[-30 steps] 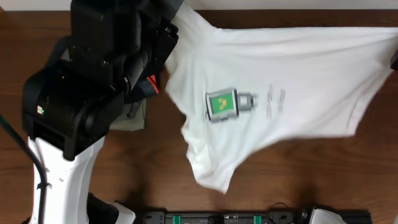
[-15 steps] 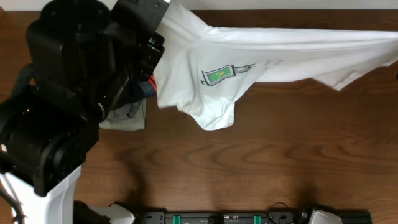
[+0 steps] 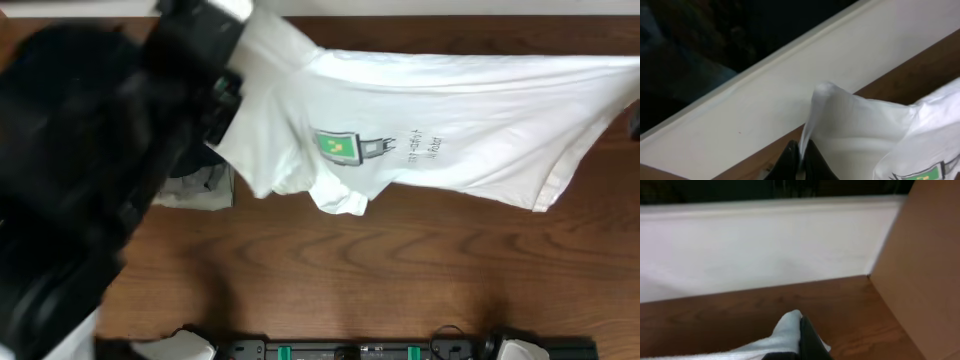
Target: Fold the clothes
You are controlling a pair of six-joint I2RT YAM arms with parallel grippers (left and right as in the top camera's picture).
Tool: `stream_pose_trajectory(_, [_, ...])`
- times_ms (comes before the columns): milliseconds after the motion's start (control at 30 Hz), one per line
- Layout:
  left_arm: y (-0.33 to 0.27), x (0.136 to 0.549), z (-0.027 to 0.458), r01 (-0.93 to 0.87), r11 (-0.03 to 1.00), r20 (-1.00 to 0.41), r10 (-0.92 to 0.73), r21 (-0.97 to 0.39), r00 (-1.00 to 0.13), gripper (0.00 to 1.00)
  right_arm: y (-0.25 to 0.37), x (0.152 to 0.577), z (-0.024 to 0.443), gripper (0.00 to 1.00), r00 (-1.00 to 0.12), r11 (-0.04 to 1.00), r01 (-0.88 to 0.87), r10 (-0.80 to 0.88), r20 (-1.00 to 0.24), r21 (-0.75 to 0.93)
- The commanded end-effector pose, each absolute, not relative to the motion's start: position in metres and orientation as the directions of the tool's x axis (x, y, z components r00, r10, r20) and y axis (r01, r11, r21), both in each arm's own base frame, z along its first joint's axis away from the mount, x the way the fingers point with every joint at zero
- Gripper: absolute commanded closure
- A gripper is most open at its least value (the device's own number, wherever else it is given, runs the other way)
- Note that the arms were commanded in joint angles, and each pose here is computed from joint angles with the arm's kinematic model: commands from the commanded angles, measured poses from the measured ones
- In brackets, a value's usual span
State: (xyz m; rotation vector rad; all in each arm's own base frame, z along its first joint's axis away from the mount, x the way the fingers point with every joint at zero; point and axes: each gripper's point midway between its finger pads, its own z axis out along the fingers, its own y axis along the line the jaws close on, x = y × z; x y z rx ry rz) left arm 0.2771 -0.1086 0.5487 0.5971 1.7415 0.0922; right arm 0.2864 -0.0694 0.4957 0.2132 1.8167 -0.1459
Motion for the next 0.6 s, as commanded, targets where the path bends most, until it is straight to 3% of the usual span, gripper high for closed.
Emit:
stream_pose_trajectory(0, [-0.081, 0.213, 0.587, 0.327, 0.884, -0.935, 0.355, 0.335, -0.002, 0.94, -0.06, 0.248, 0.528, 0.99, -0.122, 0.975, 0.219, 0.057, -0.991, 0.029])
stream_pose_trajectory(100, [-0.071, 0.193, 0.592, 0.325, 0.886, -0.94, 0.342, 0.331, 0.024, 0.94, -0.056, 0.235, 0.539, 0.99, -0.074, 0.975, 0.219, 0.06, -0.995, 0.043])
stream_pose_trajectory(233, [-0.076, 0.205, 0.582, 0.33, 0.879, -0.93, 0.367, 0.343, -0.012, 0.94, -0.06, 0.247, 0.531, 0.99, -0.104, 0.973, 0.225, 0.081, -0.991, 0.056])
stream_pose_trajectory(400, [-0.102, 0.26, 0.555, 0.355, 0.855, -0.892, 0.44, 0.379, -0.108, 0.94, -0.069, 0.284, 0.503, 0.99, -0.205, 0.972, 0.225, 0.119, -0.971, 0.072])
stream_pose_trajectory(567, [-0.13, 0.356, 0.516, 0.339, 0.855, -0.856, 0.474, 0.392, -0.206, 0.94, -0.079, 0.346, 0.464, 0.99, -0.32, 0.977, 0.195, 0.15, -0.935, 0.09])
